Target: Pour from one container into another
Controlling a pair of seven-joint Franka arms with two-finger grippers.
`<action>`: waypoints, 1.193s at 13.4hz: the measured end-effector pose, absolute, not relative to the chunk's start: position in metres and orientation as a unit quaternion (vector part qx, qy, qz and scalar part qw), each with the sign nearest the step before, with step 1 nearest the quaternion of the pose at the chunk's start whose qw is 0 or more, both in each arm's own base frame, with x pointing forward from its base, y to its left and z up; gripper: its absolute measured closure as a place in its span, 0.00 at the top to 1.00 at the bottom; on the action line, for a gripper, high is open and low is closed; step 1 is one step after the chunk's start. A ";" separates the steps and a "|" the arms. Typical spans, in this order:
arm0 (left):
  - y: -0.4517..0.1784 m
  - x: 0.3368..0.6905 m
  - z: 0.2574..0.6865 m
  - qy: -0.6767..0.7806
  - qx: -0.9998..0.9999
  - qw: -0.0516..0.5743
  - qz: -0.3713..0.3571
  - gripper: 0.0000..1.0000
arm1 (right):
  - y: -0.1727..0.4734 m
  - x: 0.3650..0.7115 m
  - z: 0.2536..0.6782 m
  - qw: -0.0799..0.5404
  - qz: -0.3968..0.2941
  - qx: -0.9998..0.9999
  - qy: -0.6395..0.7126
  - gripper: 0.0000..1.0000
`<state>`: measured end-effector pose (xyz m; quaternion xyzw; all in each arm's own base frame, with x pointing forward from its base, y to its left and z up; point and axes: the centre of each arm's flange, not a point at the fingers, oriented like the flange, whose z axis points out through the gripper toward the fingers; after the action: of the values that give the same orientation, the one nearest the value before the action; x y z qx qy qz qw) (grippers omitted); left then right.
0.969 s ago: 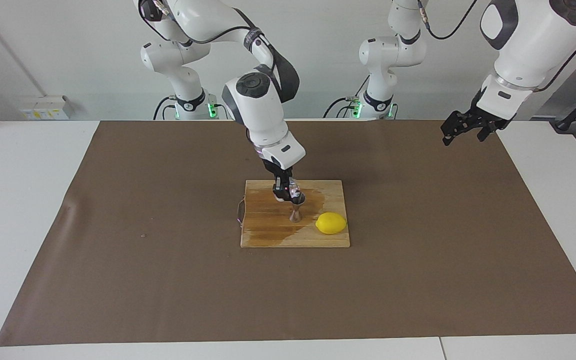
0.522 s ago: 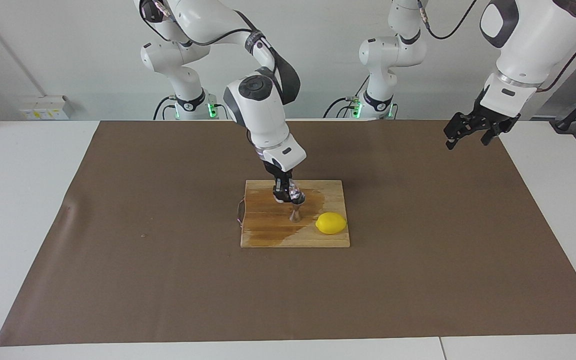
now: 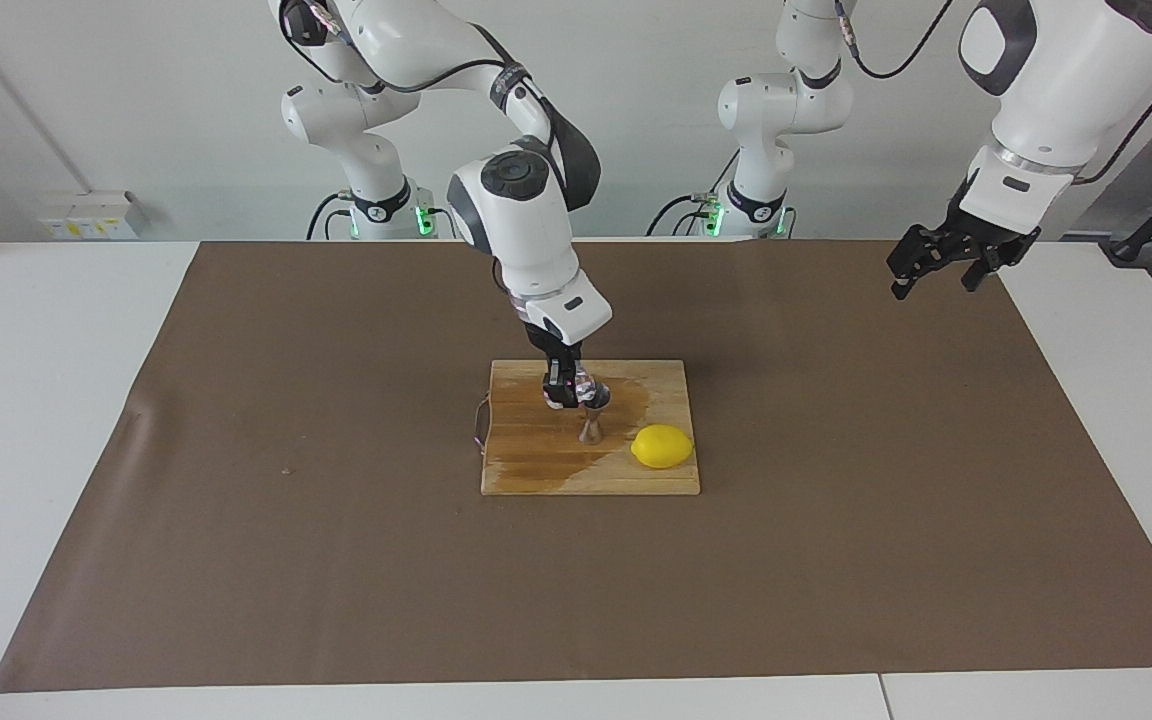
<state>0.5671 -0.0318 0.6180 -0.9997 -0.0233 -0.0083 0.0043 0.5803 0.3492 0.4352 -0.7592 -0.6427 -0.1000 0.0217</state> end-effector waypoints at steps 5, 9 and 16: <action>-0.032 0.567 0.618 -0.023 -1.000 0.003 -0.008 1.00 | 0.369 0.569 0.442 0.007 -0.077 -0.749 -0.658 0.48; -0.032 0.567 0.618 -0.023 -1.000 0.003 -0.008 1.00 | 0.380 0.565 0.431 -0.039 -0.054 -0.741 -0.668 0.48; -0.032 0.567 0.618 -0.023 -1.000 0.003 -0.008 1.00 | 0.383 0.571 0.433 -0.071 -0.046 -0.755 -0.650 0.48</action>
<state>0.5670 -0.0320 0.6182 -0.9997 -0.0234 -0.0084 0.0031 0.5706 0.3828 0.4332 -0.7552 -0.6500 -0.0464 -0.0713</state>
